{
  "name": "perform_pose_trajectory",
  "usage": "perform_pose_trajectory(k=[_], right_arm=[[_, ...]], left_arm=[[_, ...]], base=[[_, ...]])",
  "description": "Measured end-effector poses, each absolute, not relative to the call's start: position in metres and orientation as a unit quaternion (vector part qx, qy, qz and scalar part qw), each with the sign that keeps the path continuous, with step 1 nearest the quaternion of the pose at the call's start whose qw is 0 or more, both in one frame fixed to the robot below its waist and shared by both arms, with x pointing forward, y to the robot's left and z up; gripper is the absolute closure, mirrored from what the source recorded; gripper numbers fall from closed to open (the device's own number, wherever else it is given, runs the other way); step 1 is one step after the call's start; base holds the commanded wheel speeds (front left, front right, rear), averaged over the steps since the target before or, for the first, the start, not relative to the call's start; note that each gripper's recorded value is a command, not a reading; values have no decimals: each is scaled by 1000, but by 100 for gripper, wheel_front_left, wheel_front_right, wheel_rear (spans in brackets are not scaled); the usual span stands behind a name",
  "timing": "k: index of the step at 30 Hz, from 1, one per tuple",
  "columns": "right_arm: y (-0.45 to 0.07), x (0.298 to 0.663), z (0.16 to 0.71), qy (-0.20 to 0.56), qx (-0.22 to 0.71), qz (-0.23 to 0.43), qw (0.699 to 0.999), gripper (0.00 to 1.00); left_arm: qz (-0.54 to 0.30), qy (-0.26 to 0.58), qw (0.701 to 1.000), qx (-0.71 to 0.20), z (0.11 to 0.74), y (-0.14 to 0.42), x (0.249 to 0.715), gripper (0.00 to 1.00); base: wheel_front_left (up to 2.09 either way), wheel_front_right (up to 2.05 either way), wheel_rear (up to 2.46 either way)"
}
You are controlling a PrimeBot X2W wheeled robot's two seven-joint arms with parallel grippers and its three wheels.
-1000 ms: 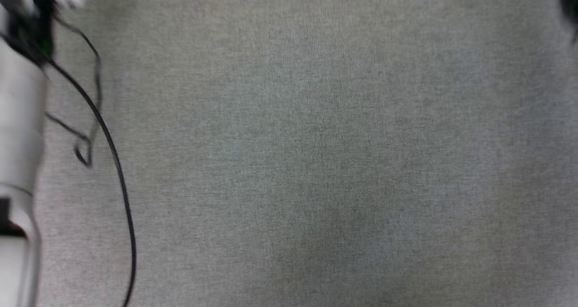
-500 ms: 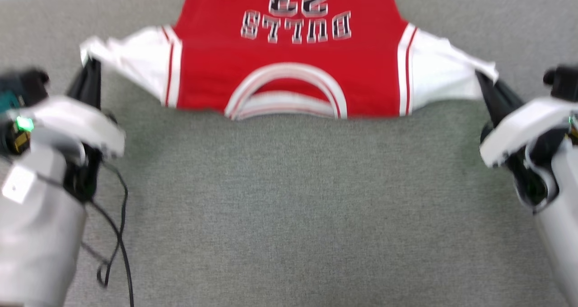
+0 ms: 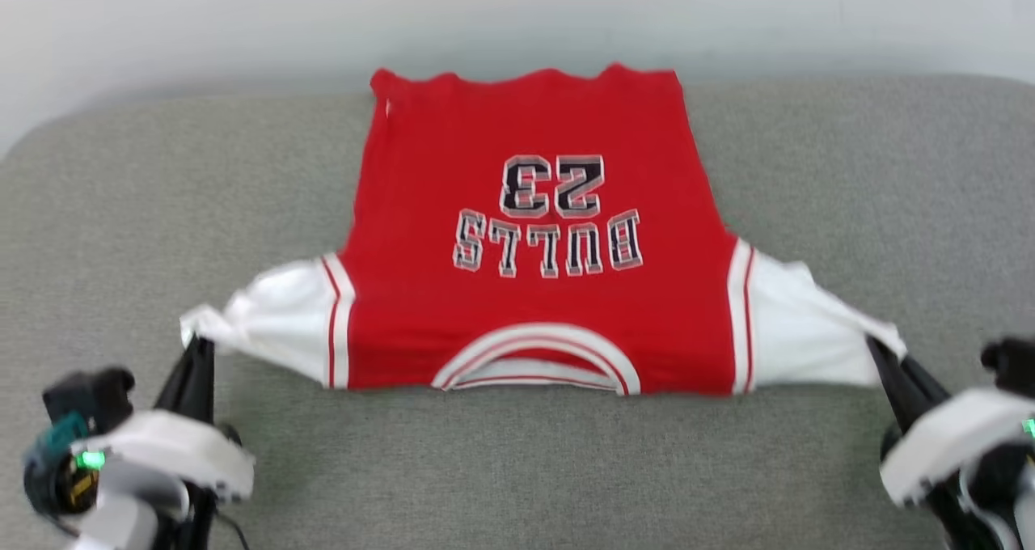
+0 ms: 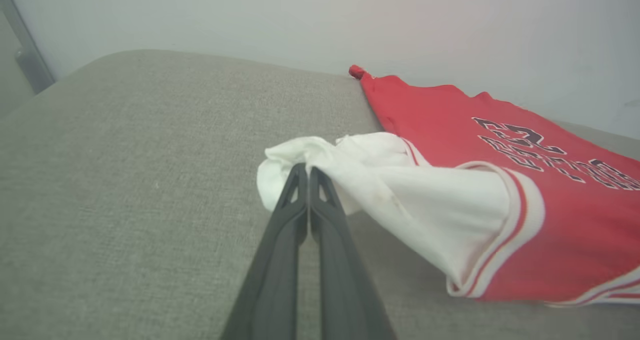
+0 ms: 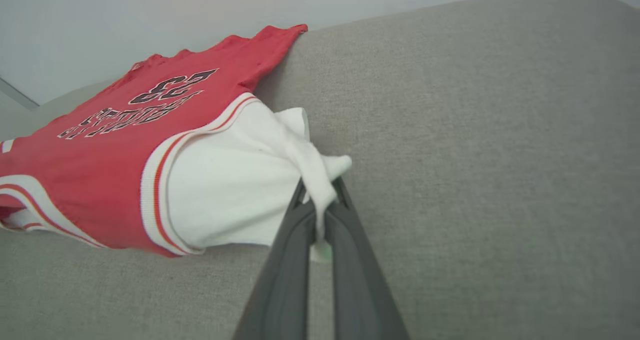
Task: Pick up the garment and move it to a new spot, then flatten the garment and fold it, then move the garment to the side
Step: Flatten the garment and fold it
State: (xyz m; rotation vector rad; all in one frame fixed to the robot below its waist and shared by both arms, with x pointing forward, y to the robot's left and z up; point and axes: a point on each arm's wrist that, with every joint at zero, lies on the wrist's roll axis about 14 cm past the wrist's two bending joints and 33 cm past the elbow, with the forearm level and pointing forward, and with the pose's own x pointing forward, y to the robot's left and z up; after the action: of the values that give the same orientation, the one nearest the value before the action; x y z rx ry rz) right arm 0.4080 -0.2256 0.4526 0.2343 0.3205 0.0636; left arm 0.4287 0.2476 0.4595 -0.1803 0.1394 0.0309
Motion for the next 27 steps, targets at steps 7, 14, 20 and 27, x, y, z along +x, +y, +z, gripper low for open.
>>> perform_pose_trajectory(k=[7,14,20,27], right_arm=[[-227,346,440,195,141,-4,971,100],[-217,281,404,283,151,-27,947,100],[-208,279,388,300,160,-21,940,0],[-200,344,423,214,135,17,967,0]], left_arm=[[48,102,989,-96,450,258,368,100],[63,168,978,-107,420,256,307,100],[41,179,977,-106,408,238,298,100],[32,140,984,-105,421,231,312,100]], base=[[0,0,0],[0,0,0],[0,0,0],[0,0,0]])
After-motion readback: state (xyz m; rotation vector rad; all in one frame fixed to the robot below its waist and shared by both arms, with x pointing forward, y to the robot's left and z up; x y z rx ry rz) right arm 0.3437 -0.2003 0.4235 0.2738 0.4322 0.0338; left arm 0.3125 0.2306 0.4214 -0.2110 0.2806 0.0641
